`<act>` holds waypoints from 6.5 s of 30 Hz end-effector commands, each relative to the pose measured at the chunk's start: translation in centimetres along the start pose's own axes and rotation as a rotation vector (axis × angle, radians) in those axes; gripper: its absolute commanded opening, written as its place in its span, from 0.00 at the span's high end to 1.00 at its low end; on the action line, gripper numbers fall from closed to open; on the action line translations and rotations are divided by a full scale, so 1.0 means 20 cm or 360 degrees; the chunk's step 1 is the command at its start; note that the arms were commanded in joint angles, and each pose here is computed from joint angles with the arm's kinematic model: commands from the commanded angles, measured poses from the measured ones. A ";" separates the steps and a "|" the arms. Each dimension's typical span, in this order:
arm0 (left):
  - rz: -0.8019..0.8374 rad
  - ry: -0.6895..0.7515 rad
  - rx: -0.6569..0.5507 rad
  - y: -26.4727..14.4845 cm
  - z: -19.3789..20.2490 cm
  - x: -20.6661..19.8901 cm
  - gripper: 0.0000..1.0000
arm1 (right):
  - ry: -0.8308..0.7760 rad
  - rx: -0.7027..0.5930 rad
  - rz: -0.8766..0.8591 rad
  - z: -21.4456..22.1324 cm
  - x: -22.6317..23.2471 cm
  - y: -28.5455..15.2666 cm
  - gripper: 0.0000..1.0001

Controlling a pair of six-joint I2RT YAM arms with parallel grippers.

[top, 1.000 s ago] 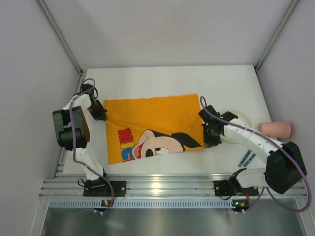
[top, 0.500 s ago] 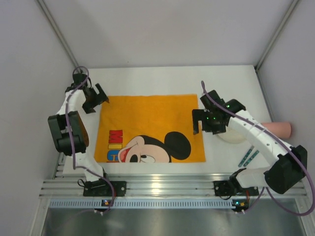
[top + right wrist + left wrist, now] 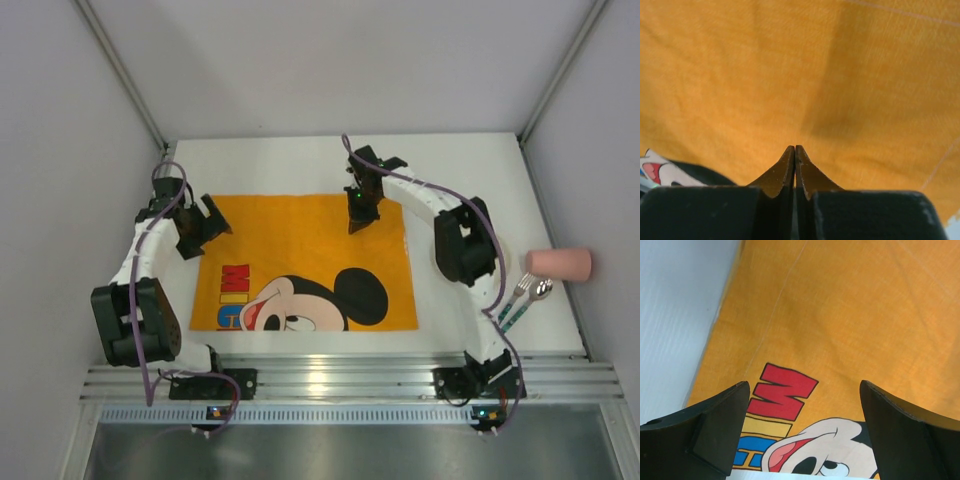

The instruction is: Set the dinner table for one person

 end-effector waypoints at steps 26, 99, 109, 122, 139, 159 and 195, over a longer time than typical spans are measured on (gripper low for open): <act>-0.0026 0.0112 0.0282 0.28 0.33 -0.14 0.07 | 0.0530 -0.0025 0.0209 -0.39 -0.63 0.20 1.00; 0.0588 0.0702 0.0211 -0.19 0.81 -0.95 0.04 | 0.1670 -0.0233 0.0662 0.62 -1.52 -0.60 0.21; 0.0554 0.0761 0.0244 -0.18 0.81 -0.95 0.04 | 0.1655 -0.0223 0.0748 0.61 -1.60 -0.49 0.63; 0.0502 0.0832 0.0239 -0.18 0.78 -0.96 0.04 | 0.1451 -0.0599 0.0694 0.33 -1.38 -0.89 1.00; 0.0073 0.0525 -0.0346 -0.53 0.16 -0.59 0.02 | 0.0553 -0.0343 -0.0144 0.01 0.03 -0.55 1.00; 0.0021 0.0427 -0.0320 -0.63 0.35 -0.36 0.02 | 0.0297 -0.0082 -0.0055 0.13 0.06 -0.04 0.22; 0.0373 0.0805 0.0028 -0.30 0.37 -0.89 0.04 | 0.1787 -0.0423 0.1507 0.49 -1.87 -1.04 0.00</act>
Point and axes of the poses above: each gripper's point midway between its finger pads, its own y axis out along the fingers, its own x axis along the line the jaws close on, z = x × y, the point moved 10 cm from there along -y, back along the fingers, and after that the axes turned 6 degrees about y, right-handed, at the moved point
